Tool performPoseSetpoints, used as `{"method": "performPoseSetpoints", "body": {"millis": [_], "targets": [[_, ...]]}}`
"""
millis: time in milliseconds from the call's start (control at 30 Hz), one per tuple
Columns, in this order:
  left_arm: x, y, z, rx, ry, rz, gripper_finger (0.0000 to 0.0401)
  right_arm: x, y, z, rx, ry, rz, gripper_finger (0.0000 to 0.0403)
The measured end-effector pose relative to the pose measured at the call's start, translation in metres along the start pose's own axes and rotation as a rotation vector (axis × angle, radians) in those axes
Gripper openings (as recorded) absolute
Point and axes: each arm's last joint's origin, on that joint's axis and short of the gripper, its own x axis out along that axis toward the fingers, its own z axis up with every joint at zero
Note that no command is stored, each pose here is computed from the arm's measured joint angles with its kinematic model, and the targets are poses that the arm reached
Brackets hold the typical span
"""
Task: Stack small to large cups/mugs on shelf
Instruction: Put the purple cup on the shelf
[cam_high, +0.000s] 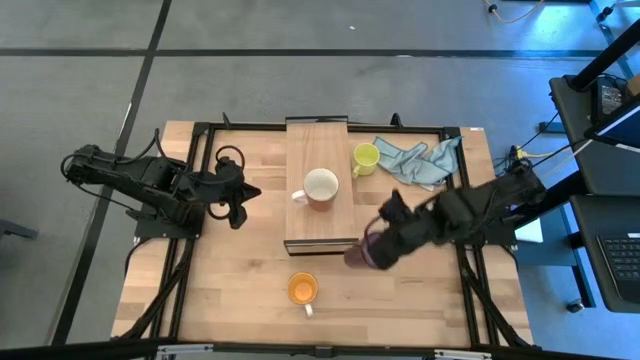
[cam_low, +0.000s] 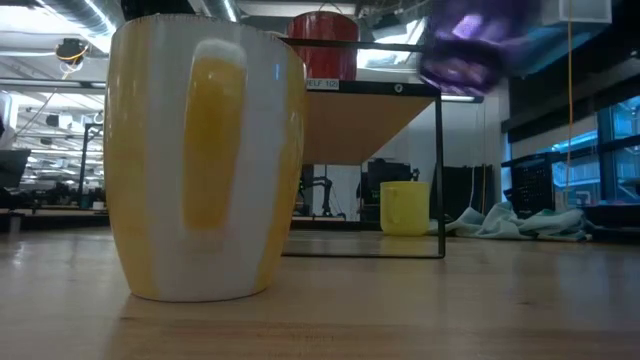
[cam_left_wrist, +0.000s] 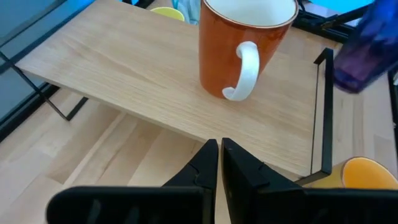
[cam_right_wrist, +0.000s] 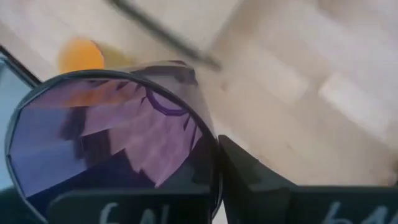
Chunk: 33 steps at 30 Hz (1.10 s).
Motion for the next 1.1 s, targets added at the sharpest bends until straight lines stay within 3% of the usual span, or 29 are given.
{"method": "performPoseSetpoints", "body": {"millis": [167, 433, 733, 900, 1100], "targets": [[0.000, 0.000, 0.000, -0.017, -0.001, 0.001, 0.0014, -0.028, 0.000, 0.023, -0.048, -0.065, 0.086, 0.0010], [-0.001, -0.002, -0.001, -0.044, -0.004, -0.006, 0.0014, -0.051, -0.001, 0.036, -0.046, -0.127, 0.165, 0.0010], [-0.001, -0.001, -0.001, -0.041, -0.025, 0.030, 0.0014, -0.035, 0.008, 0.078, -0.043, -0.203, 0.231, 0.0009], [-0.001, -0.002, -0.001, -0.071, -0.021, 0.022, 0.0014, -0.019, 0.005, 0.084, -0.051, -0.109, 0.142, 0.0009], [-0.001, -0.002, -0.001, -0.091, -0.021, 0.022, 0.0014, -0.015, 0.005, 0.089, -0.038, -0.135, 0.126, 0.0011]]}}
